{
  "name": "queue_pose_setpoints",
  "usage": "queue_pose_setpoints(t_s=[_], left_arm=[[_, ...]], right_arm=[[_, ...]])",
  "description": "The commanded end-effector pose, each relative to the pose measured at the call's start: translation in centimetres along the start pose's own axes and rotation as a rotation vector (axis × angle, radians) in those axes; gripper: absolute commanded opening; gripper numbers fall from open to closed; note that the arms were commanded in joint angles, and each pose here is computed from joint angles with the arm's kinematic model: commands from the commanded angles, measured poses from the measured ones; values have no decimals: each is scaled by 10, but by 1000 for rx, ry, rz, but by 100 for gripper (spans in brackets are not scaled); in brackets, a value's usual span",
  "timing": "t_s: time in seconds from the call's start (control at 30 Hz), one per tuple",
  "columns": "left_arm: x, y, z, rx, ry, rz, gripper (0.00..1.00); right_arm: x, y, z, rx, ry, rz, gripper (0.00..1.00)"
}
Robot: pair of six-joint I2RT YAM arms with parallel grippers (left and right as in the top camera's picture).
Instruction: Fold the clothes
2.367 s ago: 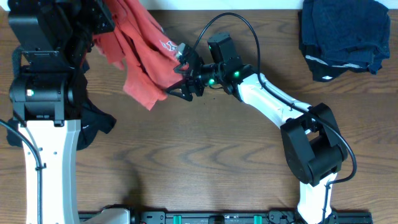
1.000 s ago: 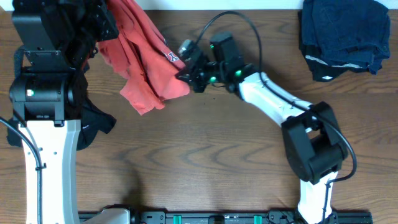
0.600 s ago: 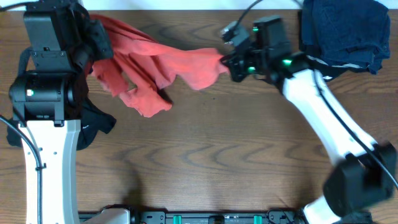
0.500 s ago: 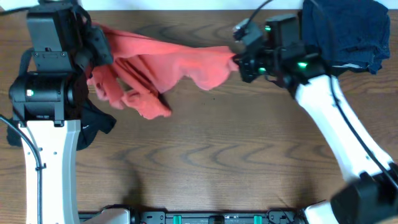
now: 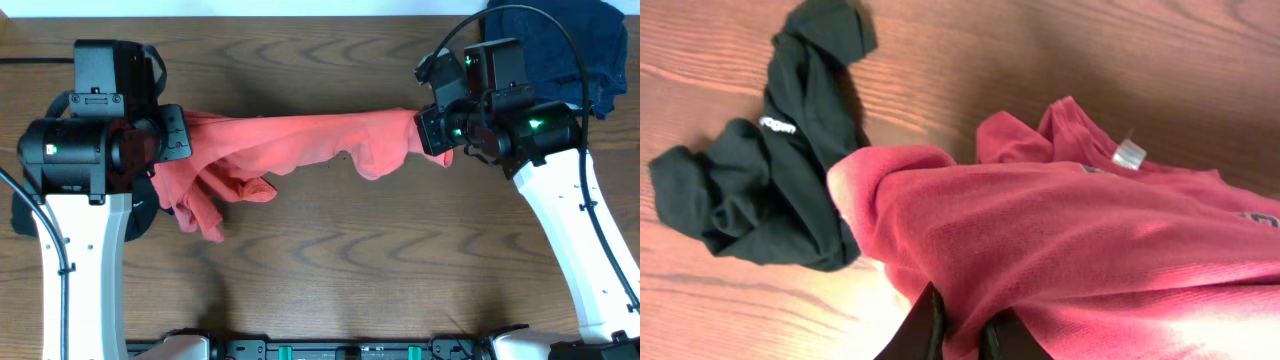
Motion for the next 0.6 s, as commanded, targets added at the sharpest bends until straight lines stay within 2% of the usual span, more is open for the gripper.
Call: queue_pose_setpoints(t_s=[0.0,0.07,0.23,0.47,0.57], left_arm=[[-4,7,3,16,-10,27,11],[-6,21,2,30,-4,74,12],[-7,70,-3,74,11,197,22],[21,146,-22,61,84,174,21],[24,169,-25,64,93,187,15]], right_arm=[[-6,-6,-16,-136,91,49,1],[-11,-2,-20,-177,114,91,1],[-15,10,-32,-220,149,136,1],[2,48,-67,-270,162,35,1],[10,72,-77,-279,153,-13,1]])
Point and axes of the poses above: each gripper's point midway between its finger pads, its own y axis out along the fingers, its own z axis along the line the jaws close on, x = y × z, the point moved 10 cm from there along -y, back along the fingers, and after that the axes turned 8 degrees about -y, right-handed, at the moved point
